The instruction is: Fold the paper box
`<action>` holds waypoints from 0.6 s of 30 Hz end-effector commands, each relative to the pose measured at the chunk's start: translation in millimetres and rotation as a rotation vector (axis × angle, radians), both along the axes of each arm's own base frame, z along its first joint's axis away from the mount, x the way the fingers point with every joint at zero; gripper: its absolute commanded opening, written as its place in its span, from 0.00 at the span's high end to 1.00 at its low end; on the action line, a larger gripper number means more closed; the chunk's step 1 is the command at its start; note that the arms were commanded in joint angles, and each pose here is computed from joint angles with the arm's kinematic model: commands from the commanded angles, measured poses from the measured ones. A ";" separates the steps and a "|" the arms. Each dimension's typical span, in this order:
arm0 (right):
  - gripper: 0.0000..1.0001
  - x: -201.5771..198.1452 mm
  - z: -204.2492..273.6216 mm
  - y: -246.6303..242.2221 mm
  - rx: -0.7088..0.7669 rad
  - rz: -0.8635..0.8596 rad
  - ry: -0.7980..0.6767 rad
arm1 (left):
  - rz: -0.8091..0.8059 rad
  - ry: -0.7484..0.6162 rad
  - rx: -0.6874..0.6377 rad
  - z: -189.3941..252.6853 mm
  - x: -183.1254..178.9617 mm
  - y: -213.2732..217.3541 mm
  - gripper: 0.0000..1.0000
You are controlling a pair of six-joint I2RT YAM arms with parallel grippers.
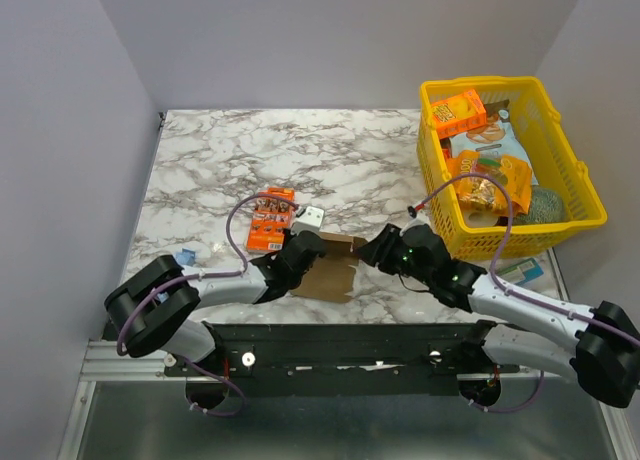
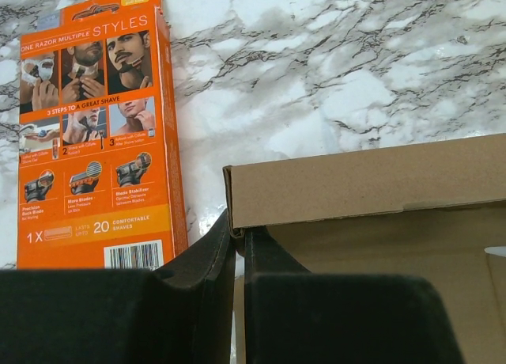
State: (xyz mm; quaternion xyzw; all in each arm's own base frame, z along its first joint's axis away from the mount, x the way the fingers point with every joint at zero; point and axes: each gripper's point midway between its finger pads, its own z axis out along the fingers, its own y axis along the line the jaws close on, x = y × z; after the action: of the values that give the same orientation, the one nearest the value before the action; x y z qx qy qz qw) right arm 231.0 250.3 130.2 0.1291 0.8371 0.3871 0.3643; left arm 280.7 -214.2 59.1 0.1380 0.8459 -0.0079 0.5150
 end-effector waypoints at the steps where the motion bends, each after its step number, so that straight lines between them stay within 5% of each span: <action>1: 0.51 -14.3 -30.1 -5.8 -0.219 0.047 0.033 | -0.032 0.032 -0.015 -4.1 -9.0 3.0 1.00; 18: 0.47 6.6 -75.4 21.4 -0.331 0.047 0.175 | -0.049 0.059 -0.180 3.8 -7.7 8.5 1.00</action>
State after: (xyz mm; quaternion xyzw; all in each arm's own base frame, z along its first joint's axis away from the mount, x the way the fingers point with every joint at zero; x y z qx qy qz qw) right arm 233.0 276.4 62.7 0.0750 0.9155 0.2661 0.2924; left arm 272.4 -205.7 57.7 0.1283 0.8537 -0.0614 0.5009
